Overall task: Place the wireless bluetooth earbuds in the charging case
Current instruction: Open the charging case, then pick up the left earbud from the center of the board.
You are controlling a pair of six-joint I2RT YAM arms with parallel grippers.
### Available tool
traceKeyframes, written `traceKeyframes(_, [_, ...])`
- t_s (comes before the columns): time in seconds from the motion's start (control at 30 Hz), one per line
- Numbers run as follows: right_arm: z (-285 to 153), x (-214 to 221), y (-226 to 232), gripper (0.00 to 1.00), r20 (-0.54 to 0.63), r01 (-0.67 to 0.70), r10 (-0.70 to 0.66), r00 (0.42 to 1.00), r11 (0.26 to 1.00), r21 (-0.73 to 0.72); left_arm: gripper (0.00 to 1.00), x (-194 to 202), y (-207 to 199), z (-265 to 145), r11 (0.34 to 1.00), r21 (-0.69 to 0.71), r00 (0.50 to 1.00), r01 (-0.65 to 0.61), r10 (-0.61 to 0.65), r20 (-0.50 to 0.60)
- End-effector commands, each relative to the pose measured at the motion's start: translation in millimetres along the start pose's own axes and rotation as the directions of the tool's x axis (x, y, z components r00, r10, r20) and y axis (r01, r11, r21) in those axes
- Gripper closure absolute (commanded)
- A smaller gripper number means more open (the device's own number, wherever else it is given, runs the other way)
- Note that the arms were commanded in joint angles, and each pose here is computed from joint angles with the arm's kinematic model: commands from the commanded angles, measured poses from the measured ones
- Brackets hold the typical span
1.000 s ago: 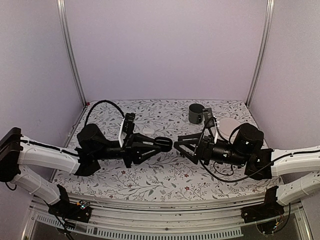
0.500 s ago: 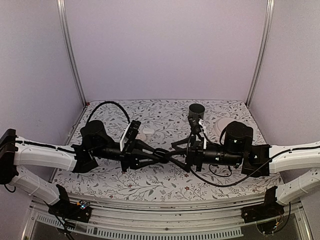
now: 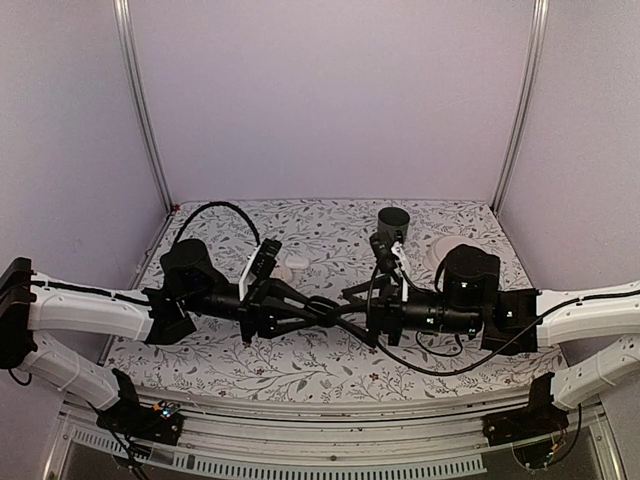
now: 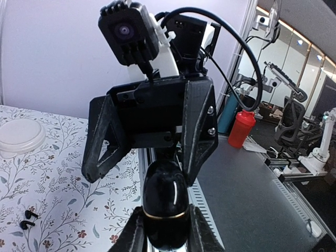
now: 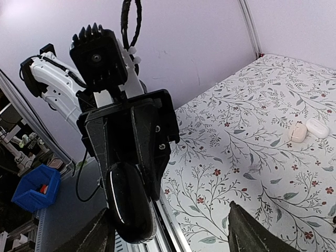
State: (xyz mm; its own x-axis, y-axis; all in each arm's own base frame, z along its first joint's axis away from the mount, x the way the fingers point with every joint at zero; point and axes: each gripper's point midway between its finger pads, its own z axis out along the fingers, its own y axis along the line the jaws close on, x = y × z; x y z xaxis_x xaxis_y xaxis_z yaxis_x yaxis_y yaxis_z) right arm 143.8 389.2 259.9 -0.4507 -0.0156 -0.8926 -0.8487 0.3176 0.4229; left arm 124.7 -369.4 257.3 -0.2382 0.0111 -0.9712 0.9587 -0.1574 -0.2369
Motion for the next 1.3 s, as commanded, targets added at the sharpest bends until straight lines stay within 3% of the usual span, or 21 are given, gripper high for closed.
traceKeyframes(0.0, [-7,-17,-16,0.26,0.042,-0.010,0.005,0.999,0.993,0.119,1.00,-21,-16,1,0.995,0.080,0.998,-0.055,0.052,0.044])
traceKeyframes(0.27, [-19,-33,-19,0.25,0.100,-0.032,0.016,0.995,0.987,0.157,1.00,-16,-20,6,0.993,0.105,0.998,-0.061,0.059,0.019])
traceKeyframes(0.47, [-16,-33,-14,0.25,0.082,-0.021,0.009,0.997,0.990,0.139,1.00,-17,-18,7,0.994,0.087,0.997,-0.070,0.068,0.031])
traceKeyframes(0.9, [-13,-34,12,0.25,0.019,-0.019,0.019,1.000,1.000,0.017,1.00,-16,10,-1,0.982,-0.110,0.986,-0.156,0.161,0.034])
traceKeyframes(1.13, [-16,-32,4,0.27,0.012,-0.030,0.029,0.999,0.997,0.067,1.00,-17,15,-3,0.973,-0.148,0.983,-0.177,0.182,0.021])
traceKeyframes(1.27, [-27,-35,-1,0.32,0.031,-0.073,0.070,0.997,0.992,0.100,1.00,-14,15,-7,0.960,-0.172,0.974,-0.223,0.227,0.004])
